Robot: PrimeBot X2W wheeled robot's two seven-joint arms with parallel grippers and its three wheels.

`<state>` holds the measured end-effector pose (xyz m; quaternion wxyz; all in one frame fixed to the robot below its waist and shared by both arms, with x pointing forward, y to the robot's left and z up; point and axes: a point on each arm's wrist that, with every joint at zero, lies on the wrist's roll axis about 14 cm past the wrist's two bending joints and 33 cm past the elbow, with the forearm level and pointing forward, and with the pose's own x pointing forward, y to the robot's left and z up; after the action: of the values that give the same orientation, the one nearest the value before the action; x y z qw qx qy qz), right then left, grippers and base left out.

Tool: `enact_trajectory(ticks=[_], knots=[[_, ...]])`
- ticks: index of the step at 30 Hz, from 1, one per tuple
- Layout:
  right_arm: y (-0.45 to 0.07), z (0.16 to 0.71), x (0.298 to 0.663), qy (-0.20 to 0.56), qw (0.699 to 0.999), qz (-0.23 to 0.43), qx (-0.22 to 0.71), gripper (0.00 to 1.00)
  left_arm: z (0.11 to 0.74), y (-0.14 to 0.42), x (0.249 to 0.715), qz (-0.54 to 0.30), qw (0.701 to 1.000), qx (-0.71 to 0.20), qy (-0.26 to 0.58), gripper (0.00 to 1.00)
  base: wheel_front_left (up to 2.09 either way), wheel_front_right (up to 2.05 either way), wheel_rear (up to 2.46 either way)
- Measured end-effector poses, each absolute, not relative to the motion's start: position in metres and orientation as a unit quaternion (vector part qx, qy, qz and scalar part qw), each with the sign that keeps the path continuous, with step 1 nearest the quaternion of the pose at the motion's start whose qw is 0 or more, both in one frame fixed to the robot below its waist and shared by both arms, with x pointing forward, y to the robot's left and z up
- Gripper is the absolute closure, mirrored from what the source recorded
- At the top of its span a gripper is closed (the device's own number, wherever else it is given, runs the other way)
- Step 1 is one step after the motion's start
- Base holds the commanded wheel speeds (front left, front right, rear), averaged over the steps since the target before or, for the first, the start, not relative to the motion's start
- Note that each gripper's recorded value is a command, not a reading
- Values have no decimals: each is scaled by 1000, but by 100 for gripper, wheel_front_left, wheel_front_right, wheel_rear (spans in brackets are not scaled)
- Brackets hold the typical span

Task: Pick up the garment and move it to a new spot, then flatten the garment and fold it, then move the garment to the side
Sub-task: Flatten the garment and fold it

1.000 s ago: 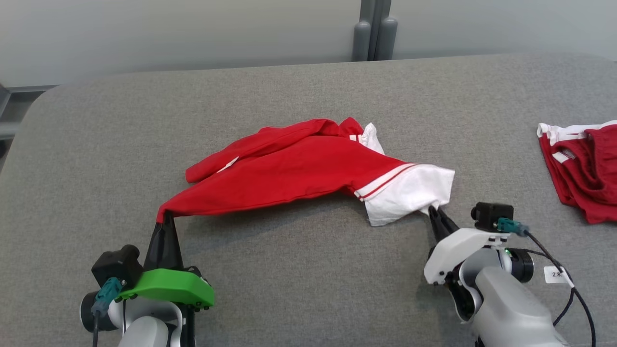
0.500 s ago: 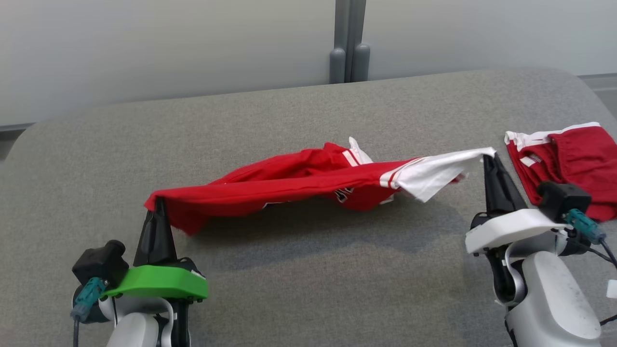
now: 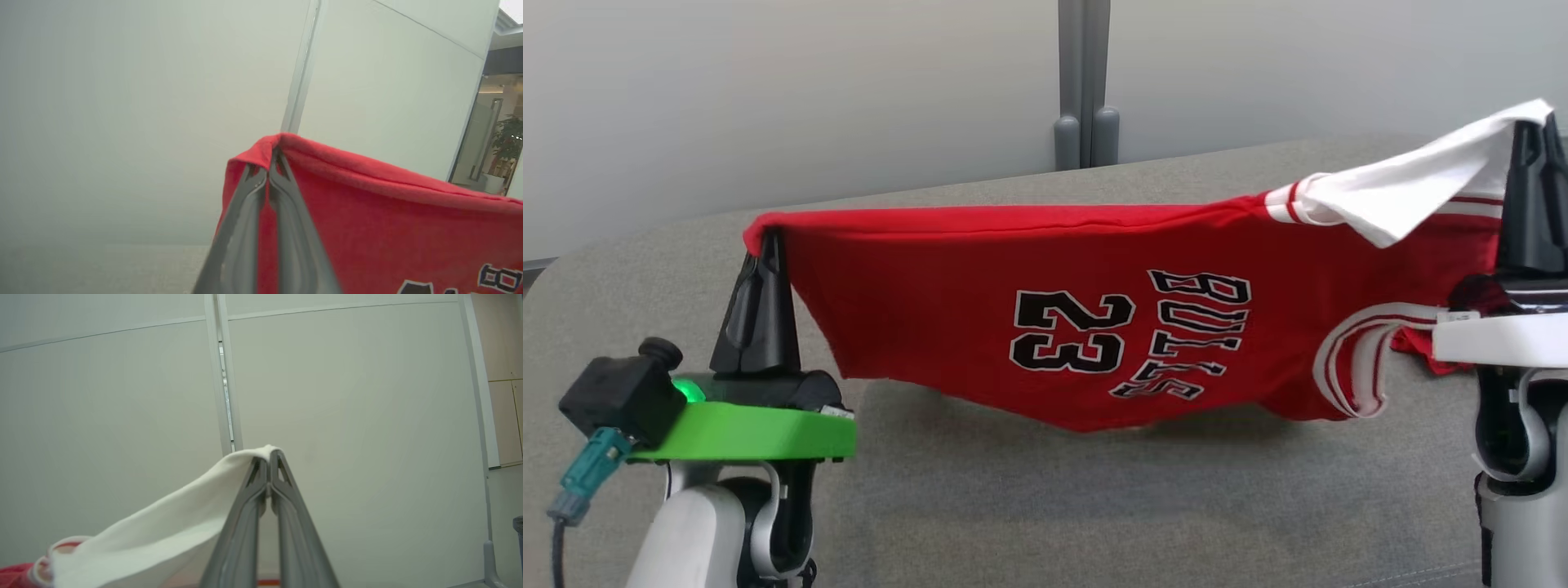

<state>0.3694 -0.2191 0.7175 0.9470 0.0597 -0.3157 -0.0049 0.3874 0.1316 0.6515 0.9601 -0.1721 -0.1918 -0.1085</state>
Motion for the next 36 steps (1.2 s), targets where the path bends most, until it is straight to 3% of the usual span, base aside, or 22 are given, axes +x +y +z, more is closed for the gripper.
enact_trajectory(ticks=[8,19,25,36], knots=[[-222,763,343,-364,931,-11,24,100,716,119,369,-164,943,-145,-252,100,0,0,0],[-216,780,354,-369,930,5,2,100,746,118,385,-184,944,-104,-255,100,0,0,0],[-203,774,399,-343,939,32,4,100,731,113,432,-194,953,-110,-207,100,0,0,0],[-157,806,530,-344,934,92,-41,100,746,134,574,-137,973,-34,-181,100,0,0,0]])
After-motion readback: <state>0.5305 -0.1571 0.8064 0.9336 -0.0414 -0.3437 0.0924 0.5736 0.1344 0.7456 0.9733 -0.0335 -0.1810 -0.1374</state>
